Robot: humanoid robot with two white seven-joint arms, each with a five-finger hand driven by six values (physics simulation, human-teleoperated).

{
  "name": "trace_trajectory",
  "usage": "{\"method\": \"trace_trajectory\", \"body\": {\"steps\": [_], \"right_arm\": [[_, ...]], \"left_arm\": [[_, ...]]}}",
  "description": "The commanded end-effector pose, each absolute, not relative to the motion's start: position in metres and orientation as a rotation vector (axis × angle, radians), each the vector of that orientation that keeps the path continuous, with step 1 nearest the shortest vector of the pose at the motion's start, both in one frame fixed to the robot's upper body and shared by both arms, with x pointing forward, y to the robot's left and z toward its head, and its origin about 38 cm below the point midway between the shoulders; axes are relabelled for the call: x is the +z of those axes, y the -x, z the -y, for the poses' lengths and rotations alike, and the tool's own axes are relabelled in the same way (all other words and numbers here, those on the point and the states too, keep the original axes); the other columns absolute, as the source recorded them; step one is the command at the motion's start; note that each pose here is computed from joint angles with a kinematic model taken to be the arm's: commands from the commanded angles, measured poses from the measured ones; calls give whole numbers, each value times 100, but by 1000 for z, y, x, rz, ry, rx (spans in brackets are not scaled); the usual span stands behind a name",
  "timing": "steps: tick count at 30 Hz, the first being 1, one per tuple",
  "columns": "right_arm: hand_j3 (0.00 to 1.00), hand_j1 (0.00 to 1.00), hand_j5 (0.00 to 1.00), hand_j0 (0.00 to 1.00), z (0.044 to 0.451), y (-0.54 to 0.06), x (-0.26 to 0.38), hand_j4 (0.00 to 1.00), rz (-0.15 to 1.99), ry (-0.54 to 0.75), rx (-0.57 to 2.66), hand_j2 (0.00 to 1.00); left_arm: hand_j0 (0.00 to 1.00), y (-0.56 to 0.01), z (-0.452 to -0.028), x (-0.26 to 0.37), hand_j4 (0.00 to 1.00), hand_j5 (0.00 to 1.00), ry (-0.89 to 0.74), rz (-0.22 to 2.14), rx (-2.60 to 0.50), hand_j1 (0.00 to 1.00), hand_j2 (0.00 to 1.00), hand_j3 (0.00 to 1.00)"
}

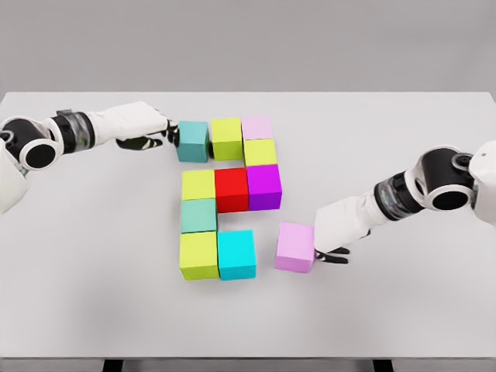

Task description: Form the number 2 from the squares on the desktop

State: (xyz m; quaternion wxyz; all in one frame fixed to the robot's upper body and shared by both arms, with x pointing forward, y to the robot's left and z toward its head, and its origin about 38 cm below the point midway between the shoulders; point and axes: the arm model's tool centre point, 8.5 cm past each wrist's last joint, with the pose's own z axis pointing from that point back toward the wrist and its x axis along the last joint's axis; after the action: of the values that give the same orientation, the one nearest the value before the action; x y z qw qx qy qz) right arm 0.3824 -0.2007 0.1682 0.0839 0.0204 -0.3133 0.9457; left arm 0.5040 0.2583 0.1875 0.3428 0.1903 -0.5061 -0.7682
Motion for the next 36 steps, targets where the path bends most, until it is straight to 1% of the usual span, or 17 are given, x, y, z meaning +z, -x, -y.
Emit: {"method": "trace_trajectory", "body": {"steps": [1, 13, 15, 19, 20, 22, 23, 26, 31, 36], "right_arm": [[13, 13, 13, 13, 197, -382, 169, 13, 944, -67, 2823, 13], [13, 13, 13, 13, 192, -382, 169, 13, 954, -71, 2832, 13], [13, 13, 13, 13, 192, -382, 169, 13, 955, -70, 2832, 13], [13, 13, 13, 13, 188, -382, 169, 13, 963, -75, 2837, 13], [13, 13, 13, 13, 188, -382, 169, 13, 963, -75, 2837, 13], [13, 13, 13, 13, 187, -382, 170, 13, 964, -74, 2839, 13], [13, 13, 13, 13, 187, -382, 171, 13, 965, -73, 2840, 13], [13, 13, 13, 13, 186, -382, 171, 13, 968, -75, 2842, 13], [13, 13, 13, 13, 181, -382, 171, 13, 976, -79, 2850, 13], [13, 13, 13, 13, 181, -382, 171, 13, 976, -79, 2850, 13]], "left_arm": [[52, -504, -257, 190, 52, 52, -498, 1331, -1990, 52, 52, 52], [52, -501, -260, 193, 52, 52, -477, 1355, -1969, 52, 52, 52], [52, -500, -277, 202, 52, 52, -480, 1358, -1939, 52, 52, 52], [51, -502, -282, 204, 51, 51, -463, 1374, -1881, 51, 51, 51], [50, -503, -283, 204, 50, 50, -467, 1385, -1855, 50, 50, 50], [50, -512, -295, 211, 50, 50, -534, 1437, -1679, 50, 50, 50], [50, -512, -300, 201, 50, 50, -531, 1399, -1608, 50, 50, 50], [50, -515, -302, 191, 50, 50, -544, 1331, -1531, 50, 50, 50], [50, -509, -285, 177, 50, 50, -501, 1325, -1574, 50, 50, 50], [50, -500, -278, 176, 50, 50, -463, 1343, -1598, 50, 50, 50]]}}
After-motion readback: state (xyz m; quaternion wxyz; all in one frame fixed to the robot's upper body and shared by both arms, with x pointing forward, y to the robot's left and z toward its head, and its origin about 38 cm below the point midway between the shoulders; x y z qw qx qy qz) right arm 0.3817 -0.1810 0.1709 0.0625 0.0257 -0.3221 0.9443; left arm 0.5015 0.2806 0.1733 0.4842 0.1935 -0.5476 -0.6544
